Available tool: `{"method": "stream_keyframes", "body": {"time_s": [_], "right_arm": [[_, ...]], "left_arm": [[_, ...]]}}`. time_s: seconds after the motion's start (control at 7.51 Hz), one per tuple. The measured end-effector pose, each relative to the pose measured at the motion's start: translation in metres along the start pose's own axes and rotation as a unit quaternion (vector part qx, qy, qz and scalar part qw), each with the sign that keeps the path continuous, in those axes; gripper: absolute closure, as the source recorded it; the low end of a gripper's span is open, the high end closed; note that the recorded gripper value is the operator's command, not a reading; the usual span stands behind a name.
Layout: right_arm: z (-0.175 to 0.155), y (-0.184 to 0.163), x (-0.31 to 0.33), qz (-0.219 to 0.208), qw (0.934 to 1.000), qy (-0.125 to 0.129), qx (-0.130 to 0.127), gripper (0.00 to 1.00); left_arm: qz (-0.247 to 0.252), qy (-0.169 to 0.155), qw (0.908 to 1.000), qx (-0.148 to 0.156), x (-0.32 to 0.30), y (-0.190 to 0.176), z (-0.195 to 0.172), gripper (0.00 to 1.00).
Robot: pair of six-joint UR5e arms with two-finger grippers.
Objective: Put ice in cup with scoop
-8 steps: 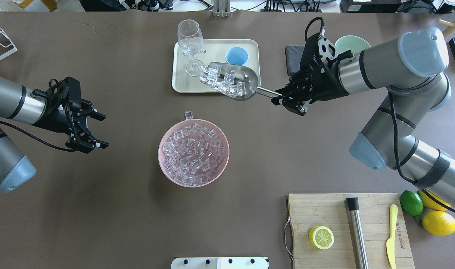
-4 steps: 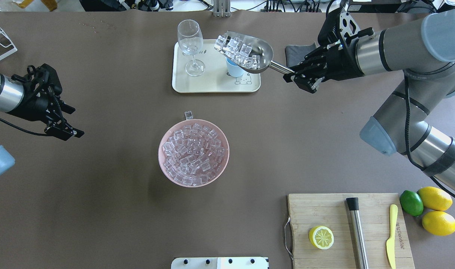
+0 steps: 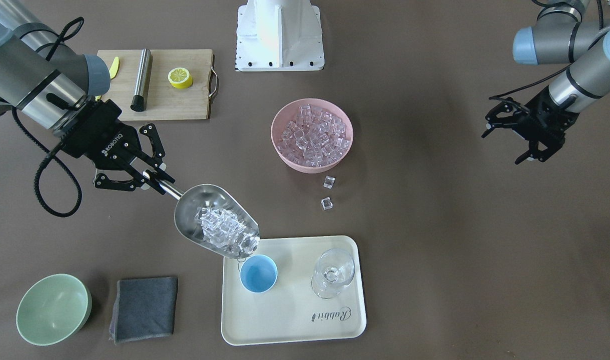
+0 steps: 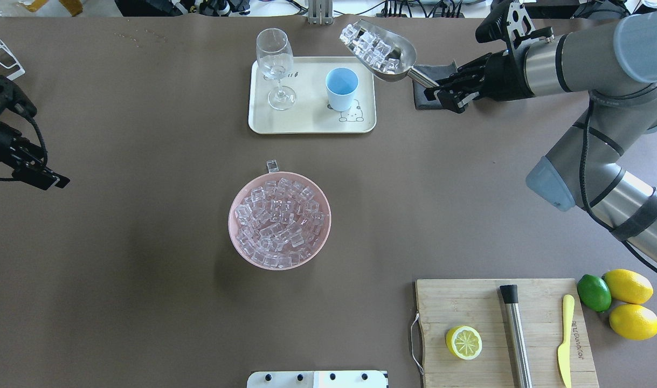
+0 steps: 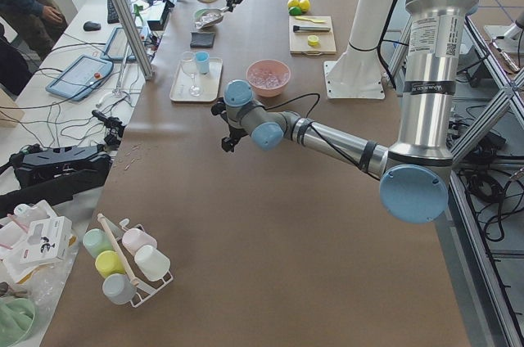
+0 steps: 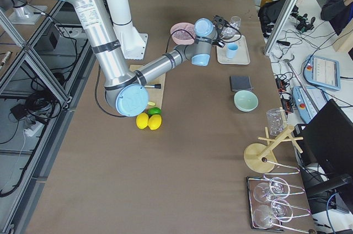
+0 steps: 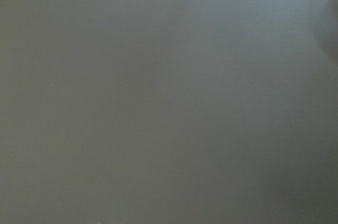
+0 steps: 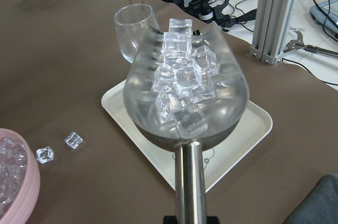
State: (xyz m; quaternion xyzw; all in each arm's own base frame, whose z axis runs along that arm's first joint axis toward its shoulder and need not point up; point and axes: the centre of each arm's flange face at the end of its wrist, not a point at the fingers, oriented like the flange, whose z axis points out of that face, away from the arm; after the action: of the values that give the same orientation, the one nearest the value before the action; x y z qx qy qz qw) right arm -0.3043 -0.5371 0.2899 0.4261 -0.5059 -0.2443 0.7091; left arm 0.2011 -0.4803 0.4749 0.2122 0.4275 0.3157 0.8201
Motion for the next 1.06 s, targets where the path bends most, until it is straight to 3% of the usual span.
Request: {"method": "stream_keyframes", "body": {"time_s": [0.4, 0.8, 1.06], "right_arm": [[0.009, -0.001, 0.018, 0.077, 0.9960, 0.029, -0.036, 1.00], [0.019, -0.016, 0.017, 0.096, 0.9922, 0.045, -0.065, 1.00], [0.025, -0.027, 0.012, 0.109, 0.9890, 0.050, -0.087, 1.00]], "left_arm": [[-0.104, -0.043, 0.9931, -0.034, -0.058, 0.059, -0.031, 0.02], [-0.220, -0.079, 0.9708, -0.055, -0.114, 0.134, -0.069, 0.02], [-0.279, -0.091, 0.9540, -0.062, -0.140, 0.164, -0.089, 0.02]]}}
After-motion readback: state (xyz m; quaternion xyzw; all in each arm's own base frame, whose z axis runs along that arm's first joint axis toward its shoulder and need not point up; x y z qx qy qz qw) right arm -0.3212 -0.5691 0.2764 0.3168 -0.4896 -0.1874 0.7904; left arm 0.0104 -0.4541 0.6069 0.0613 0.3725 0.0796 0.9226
